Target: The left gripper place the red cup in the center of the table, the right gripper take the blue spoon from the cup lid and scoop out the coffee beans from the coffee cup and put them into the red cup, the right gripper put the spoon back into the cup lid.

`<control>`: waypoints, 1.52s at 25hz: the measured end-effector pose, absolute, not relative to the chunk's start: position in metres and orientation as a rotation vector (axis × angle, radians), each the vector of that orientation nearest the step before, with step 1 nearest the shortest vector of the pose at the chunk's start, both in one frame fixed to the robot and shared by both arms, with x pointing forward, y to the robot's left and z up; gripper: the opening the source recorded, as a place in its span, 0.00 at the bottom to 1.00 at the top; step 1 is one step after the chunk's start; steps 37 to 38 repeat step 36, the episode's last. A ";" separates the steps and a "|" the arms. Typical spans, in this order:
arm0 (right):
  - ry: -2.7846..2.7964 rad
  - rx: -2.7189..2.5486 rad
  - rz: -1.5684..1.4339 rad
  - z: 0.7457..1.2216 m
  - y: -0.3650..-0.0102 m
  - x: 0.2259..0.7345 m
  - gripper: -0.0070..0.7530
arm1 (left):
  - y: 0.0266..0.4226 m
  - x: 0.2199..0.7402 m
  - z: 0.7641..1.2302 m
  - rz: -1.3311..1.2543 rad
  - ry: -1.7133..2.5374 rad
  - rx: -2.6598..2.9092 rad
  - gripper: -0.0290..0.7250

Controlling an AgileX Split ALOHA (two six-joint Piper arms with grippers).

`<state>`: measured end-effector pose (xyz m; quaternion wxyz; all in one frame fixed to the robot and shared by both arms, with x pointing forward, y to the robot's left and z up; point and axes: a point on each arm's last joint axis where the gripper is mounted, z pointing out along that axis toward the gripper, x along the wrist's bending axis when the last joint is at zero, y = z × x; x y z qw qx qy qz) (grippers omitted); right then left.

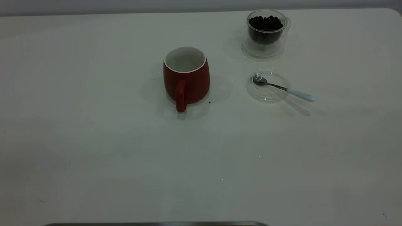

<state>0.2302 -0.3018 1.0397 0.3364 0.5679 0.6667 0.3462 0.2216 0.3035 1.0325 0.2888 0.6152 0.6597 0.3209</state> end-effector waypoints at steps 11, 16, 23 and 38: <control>1.644 1.559 0.867 1.039 -0.298 0.231 0.79 | 0.304 0.222 1.032 0.857 1.761 1.642 0.82; 1.607 1.586 0.846 1.039 -0.298 0.231 0.79 | 0.304 0.222 1.032 0.857 1.761 1.642 0.82; 1.606 1.586 0.846 1.039 -0.298 0.231 0.79 | 0.304 0.222 1.032 0.857 1.760 1.643 0.82; 1.606 1.586 0.846 1.039 -0.298 0.231 0.79 | 0.304 0.222 1.032 0.858 1.759 1.645 0.82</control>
